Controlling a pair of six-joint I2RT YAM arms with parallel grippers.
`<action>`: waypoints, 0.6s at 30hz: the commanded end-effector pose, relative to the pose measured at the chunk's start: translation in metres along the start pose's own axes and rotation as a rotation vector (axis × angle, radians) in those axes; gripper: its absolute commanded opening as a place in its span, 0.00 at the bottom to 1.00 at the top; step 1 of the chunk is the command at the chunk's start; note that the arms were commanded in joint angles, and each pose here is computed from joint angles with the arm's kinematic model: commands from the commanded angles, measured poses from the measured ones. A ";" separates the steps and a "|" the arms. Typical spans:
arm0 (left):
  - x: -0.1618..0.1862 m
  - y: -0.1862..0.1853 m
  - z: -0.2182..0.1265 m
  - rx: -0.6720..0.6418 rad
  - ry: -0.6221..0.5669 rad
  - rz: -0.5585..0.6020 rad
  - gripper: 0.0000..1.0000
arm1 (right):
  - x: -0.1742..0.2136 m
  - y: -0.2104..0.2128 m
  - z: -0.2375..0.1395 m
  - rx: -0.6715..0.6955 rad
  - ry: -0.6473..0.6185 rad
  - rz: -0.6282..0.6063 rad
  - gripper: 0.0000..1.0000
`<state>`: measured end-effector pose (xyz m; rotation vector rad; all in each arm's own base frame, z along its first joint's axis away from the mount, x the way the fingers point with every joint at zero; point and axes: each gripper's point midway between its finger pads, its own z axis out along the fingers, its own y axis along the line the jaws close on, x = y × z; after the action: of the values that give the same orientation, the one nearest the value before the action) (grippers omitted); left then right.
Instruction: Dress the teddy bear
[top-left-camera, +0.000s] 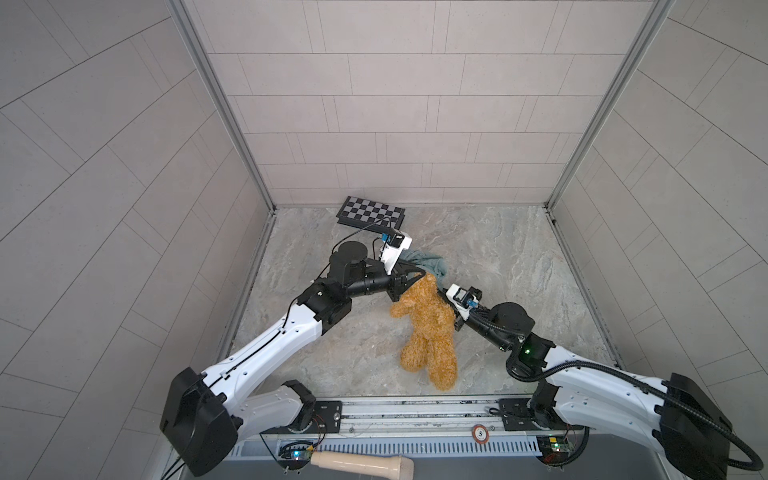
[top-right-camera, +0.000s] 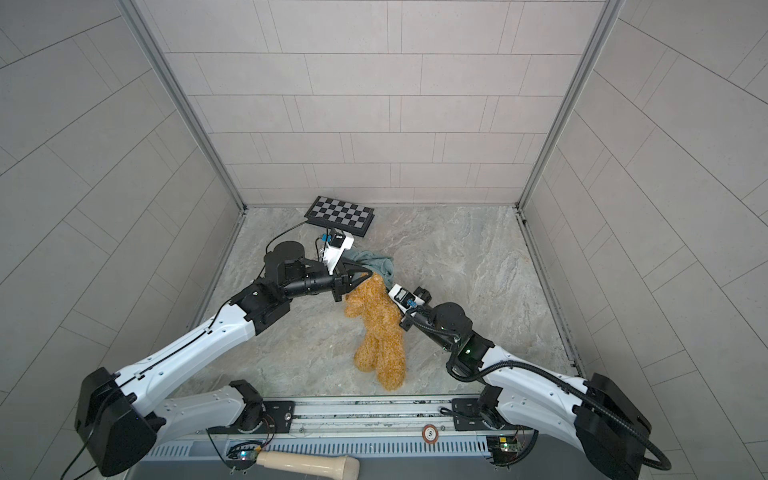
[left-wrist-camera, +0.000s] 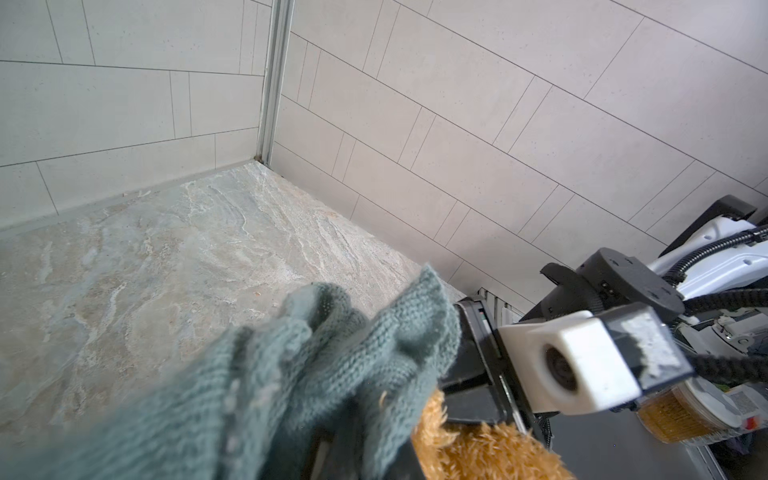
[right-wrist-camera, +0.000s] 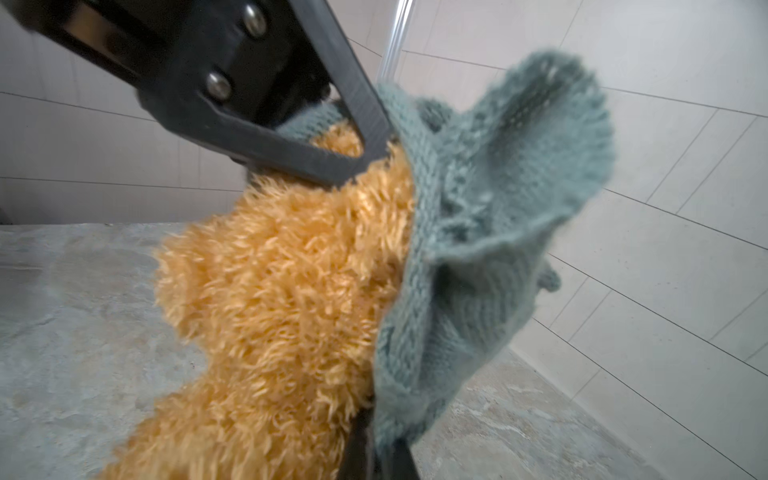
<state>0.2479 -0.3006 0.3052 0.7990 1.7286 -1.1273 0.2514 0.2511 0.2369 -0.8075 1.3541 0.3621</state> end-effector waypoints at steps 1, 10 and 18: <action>-0.034 -0.014 -0.013 -0.013 -0.123 0.084 0.00 | 0.015 -0.002 0.007 0.047 0.018 -0.012 0.00; 0.003 0.036 -0.008 -0.371 -0.011 0.221 0.00 | -0.028 0.048 -0.020 -0.228 -0.113 0.063 0.00; 0.033 0.052 0.011 -0.432 0.012 0.229 0.00 | -0.022 0.058 -0.012 -0.260 -0.133 0.158 0.00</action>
<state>0.2653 -0.2942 0.2440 0.7964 1.8255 -0.6425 0.2151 0.2760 0.2259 -0.8715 1.3373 0.5964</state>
